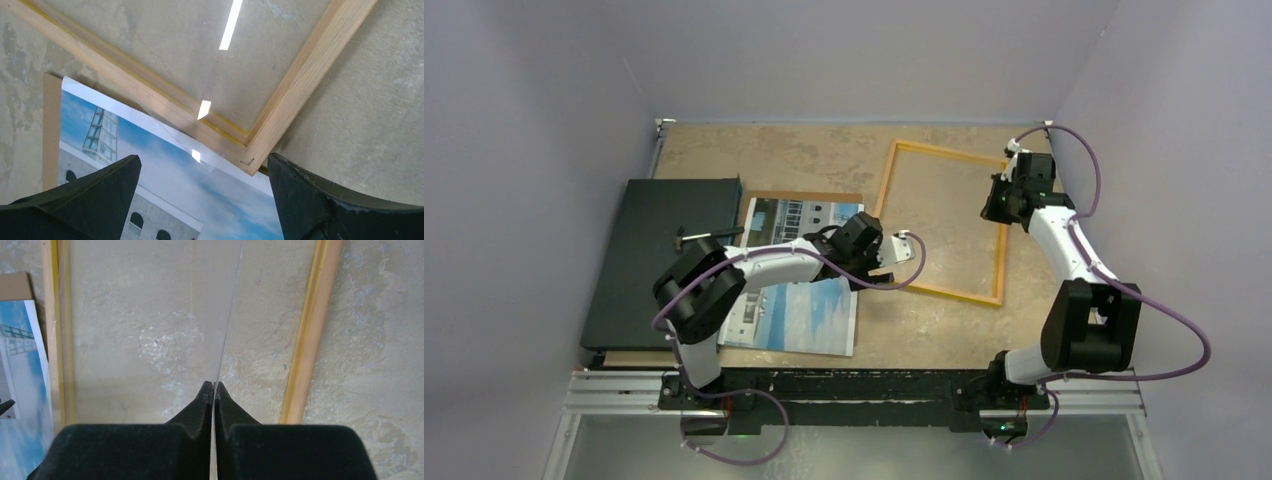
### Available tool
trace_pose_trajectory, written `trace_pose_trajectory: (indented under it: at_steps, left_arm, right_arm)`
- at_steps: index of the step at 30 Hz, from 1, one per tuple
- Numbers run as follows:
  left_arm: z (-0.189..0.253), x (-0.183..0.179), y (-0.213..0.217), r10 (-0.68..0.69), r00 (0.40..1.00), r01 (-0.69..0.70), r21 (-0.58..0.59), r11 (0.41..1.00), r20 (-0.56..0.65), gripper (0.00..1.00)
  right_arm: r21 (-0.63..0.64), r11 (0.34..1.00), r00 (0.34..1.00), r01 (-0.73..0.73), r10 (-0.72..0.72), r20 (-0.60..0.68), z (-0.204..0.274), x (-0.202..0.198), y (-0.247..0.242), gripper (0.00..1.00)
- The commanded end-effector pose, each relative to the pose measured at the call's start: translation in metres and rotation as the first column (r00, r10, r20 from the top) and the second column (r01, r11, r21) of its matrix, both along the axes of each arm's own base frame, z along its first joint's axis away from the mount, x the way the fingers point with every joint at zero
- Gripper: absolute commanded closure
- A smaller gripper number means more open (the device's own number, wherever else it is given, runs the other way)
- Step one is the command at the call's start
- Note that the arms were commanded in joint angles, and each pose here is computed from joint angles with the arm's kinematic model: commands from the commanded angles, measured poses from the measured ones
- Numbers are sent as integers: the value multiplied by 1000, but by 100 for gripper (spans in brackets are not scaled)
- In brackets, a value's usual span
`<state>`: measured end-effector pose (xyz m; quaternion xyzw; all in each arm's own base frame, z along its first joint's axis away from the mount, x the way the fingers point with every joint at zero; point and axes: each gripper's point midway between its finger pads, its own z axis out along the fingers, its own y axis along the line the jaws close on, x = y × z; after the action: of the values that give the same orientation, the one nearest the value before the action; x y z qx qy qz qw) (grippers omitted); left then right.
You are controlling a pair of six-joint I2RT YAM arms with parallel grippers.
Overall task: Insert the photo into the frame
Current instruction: Place the photo frame item in the photo frame.
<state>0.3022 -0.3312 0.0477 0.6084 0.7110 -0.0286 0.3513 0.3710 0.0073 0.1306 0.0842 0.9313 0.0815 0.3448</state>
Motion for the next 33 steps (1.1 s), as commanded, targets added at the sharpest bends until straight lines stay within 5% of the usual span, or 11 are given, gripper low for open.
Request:
trace_pose_trajectory:
  at_steps: [1,8,17,25,33]
  left_arm:
    - [56,-7,-19,-62,998,61,-137,989,-5,2]
    - [95,8,-18,19,993,-49,-259,965,-119,0]
    - [101,121,33,391,900,-435,-359,825,-192,12]
    - [57,131,34,390,893,-445,-320,836,-224,14]
    - [15,122,24,343,895,-420,-276,865,-286,29]
  right_arm:
    - [36,999,999,-30,29,30,13,4,9,100]
    - [24,999,999,-31,30,45,18,7,5,100]
    - [22,999,999,-30,29,43,14,8,1,100]
    - [5,999,998,-48,47,41,18,18,-2,100]
    - [-25,993,994,-111,111,-13,7,25,-4,100]
